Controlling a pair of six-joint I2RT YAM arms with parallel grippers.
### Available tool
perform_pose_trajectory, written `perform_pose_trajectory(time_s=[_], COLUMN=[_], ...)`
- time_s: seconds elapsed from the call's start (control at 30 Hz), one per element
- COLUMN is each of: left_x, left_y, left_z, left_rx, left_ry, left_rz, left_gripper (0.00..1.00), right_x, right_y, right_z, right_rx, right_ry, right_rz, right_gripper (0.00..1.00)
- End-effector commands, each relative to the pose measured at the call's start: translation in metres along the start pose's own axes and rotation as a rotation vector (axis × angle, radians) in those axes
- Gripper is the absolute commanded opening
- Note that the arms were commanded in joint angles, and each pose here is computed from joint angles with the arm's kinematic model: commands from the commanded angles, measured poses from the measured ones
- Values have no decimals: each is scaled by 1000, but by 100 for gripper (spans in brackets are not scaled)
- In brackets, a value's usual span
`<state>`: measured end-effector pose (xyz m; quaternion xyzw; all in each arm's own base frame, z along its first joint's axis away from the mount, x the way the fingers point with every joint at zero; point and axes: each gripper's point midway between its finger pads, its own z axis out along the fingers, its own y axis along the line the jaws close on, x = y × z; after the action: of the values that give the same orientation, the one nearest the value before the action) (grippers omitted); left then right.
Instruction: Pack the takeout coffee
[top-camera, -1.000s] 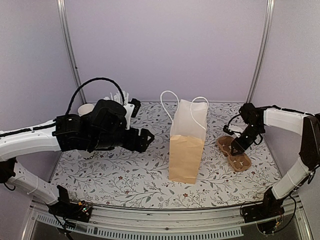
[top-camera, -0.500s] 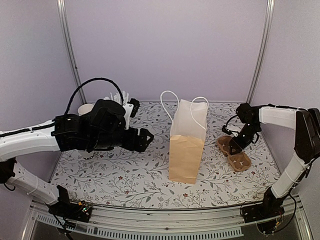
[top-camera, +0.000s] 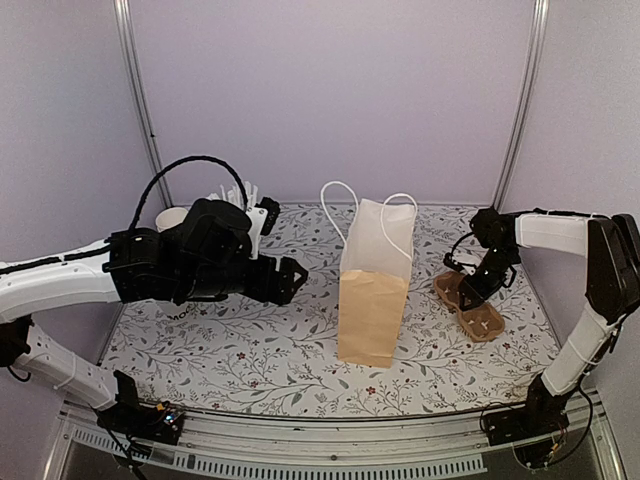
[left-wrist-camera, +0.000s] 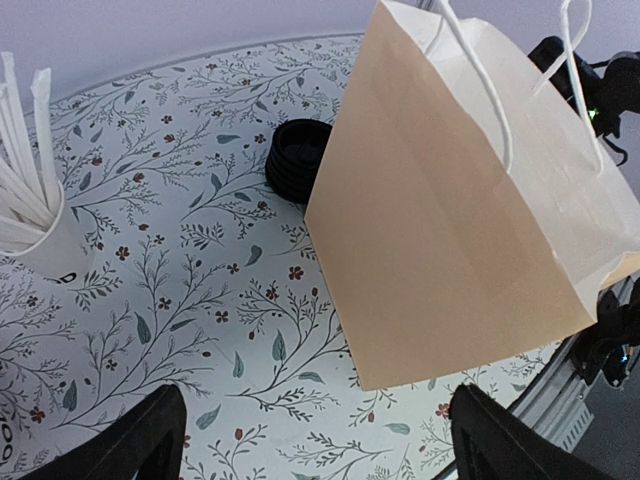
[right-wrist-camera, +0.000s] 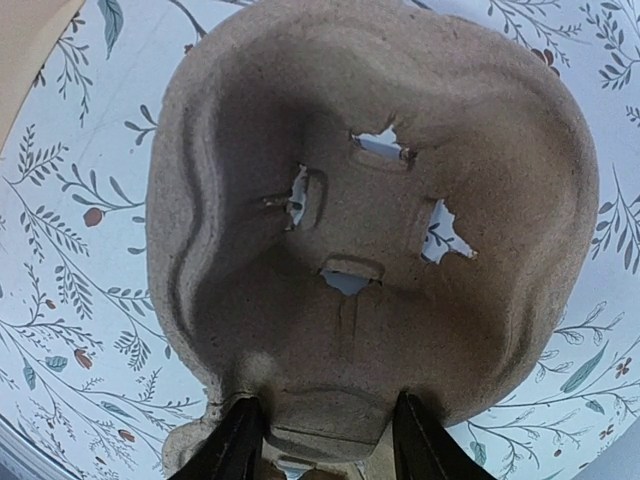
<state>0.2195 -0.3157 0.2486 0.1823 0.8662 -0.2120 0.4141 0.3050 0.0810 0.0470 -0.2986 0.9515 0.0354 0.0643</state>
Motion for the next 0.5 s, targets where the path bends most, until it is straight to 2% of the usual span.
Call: perform_pose_trajectory(time_s=[0.0,0.47], left_x=[3,-6], left_y=[-1,-10], left_z=[3,-2], left_rx=[-3,42], left_ry=[13,-9], left_rz=[15,5], left_gripper=[94,94], right_x=[-7,-5], right_y=[-3,2], right_z=[-3,-18], right_rx=[11,15], right_ry=[-13,-43], right_rz=[-2,-43], right_gripper=[44,38])
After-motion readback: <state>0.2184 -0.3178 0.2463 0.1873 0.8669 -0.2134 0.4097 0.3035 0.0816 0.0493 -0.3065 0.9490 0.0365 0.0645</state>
